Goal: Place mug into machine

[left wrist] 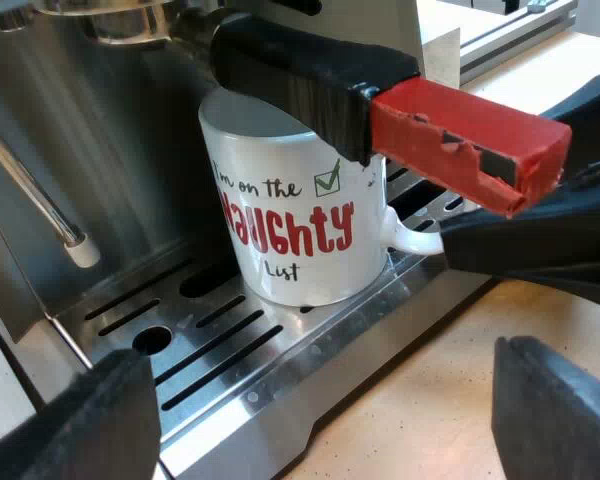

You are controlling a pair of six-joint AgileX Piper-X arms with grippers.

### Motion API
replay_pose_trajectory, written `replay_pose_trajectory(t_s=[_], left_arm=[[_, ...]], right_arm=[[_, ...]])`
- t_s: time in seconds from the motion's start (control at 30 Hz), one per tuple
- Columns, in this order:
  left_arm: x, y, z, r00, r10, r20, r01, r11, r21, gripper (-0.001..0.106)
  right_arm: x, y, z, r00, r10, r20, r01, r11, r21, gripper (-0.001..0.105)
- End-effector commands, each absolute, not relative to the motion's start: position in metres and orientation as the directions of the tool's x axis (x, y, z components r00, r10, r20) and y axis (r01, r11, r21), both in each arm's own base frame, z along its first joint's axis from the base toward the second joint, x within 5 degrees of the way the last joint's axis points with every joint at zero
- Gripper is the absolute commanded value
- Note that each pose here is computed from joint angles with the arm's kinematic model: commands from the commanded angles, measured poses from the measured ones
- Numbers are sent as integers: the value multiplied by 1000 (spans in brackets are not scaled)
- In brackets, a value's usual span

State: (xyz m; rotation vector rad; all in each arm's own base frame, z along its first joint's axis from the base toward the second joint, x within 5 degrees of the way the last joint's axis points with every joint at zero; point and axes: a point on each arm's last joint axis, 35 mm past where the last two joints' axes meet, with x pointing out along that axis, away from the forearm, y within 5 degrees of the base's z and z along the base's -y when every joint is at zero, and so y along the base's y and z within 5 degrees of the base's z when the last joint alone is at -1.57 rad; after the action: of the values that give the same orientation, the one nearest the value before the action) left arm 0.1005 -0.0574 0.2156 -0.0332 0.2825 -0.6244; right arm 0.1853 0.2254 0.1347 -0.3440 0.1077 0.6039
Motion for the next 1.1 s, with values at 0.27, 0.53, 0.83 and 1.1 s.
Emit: replay_pose_trajectory(t_s=[0.27,0.53,0.83,1.1], left_arm=[[100,-59,219,759,-610,-225,599,791,-124,70],[100,-59,219,759,-610,-225,598,791,-129,70],[100,-59,219,759,-611,-225,598,791,-129,70],[100,-59,220,770,-599,-222,586,800,-125,70]], right_arm=[[210,255,137,856,497,-143,-516,807,-288,56],[226,275,129,869,476,-138,-495,819,-290,56],[236,286,128,881,458,-122,-473,833,-287,56],[229,286,134,888,446,-111,-458,842,-286,56]])
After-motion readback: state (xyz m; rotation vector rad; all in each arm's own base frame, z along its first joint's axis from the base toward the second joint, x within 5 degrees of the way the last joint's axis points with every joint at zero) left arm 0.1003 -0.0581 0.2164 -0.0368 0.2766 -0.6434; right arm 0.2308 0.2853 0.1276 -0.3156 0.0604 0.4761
